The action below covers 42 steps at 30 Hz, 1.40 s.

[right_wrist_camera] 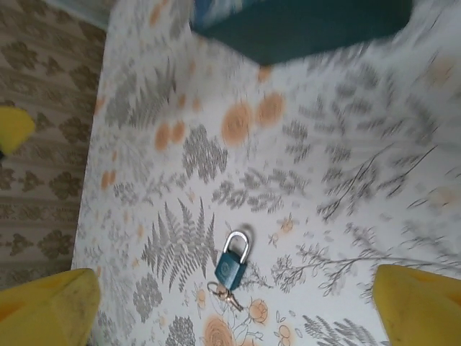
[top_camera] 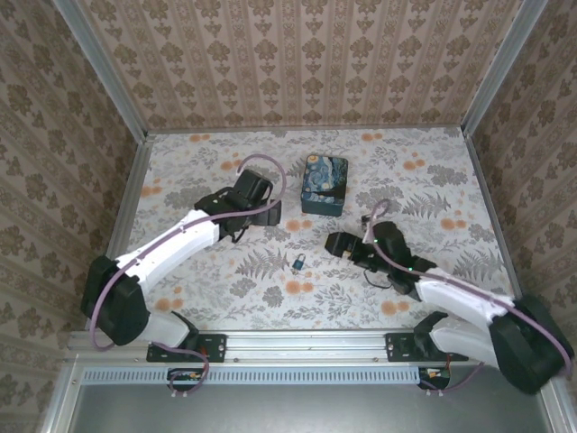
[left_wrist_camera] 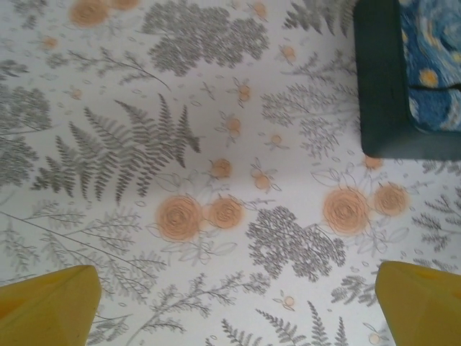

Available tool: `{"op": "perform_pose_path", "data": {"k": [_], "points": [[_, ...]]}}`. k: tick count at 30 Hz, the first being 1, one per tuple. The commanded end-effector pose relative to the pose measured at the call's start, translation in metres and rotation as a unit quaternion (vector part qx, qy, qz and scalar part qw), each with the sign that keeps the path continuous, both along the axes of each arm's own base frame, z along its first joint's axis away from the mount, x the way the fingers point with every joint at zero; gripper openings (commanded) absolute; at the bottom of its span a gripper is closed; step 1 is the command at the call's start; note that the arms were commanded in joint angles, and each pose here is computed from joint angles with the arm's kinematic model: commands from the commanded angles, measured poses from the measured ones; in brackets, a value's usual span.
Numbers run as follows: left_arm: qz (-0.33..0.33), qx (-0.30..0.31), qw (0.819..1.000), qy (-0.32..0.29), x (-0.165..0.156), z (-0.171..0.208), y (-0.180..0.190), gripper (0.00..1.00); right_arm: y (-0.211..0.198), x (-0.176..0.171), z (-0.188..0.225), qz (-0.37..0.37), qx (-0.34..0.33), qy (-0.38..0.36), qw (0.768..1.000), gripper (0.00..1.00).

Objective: Unlock the padlock with the key

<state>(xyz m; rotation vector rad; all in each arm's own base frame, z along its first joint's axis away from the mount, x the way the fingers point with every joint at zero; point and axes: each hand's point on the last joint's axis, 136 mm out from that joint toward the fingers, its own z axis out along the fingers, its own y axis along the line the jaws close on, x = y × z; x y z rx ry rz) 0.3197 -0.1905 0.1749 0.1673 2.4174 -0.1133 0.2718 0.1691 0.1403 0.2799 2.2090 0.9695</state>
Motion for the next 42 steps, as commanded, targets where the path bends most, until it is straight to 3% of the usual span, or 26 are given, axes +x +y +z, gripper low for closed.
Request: {"op": "perform_pose_path", "data": {"k": [1,4,7,13,20,24,36,42], "points": [[0.036,0.002,0.999,-0.032,0.005,0.013,0.023,1.0,-0.039,-0.003,0.009,-0.026,-0.07,0.003,0.997,0.99],[0.058,-0.003,0.997,-0.053,0.01,0.023,0.041,1.0,-0.072,0.008,0.027,-0.074,-0.102,-0.014,0.992,1.0],[0.059,0.019,0.991,-0.116,0.014,0.041,0.055,1.0,-0.103,0.021,0.043,-0.119,-0.149,-0.034,0.981,1.0],[0.067,0.076,0.969,-0.227,0.017,0.07,0.085,1.0,-0.172,0.051,0.071,-0.241,-0.25,-0.093,0.933,0.99],[0.156,0.083,0.948,-0.263,0.019,0.062,0.161,1.0,-0.214,0.082,0.049,-0.296,-0.343,-0.123,0.883,0.99],[0.164,0.089,0.944,-0.272,0.02,0.045,0.191,1.0,-0.223,0.083,0.034,-0.31,-0.371,-0.154,0.861,0.99],[0.139,0.091,0.949,-0.268,0.048,-0.044,0.197,1.0,-0.212,0.105,-0.008,-0.265,-0.371,-0.18,0.871,1.0],[0.097,0.099,0.951,-0.277,0.066,-0.058,0.19,1.0,-0.19,0.111,-0.034,-0.207,-0.345,-0.229,0.886,0.99]]}}
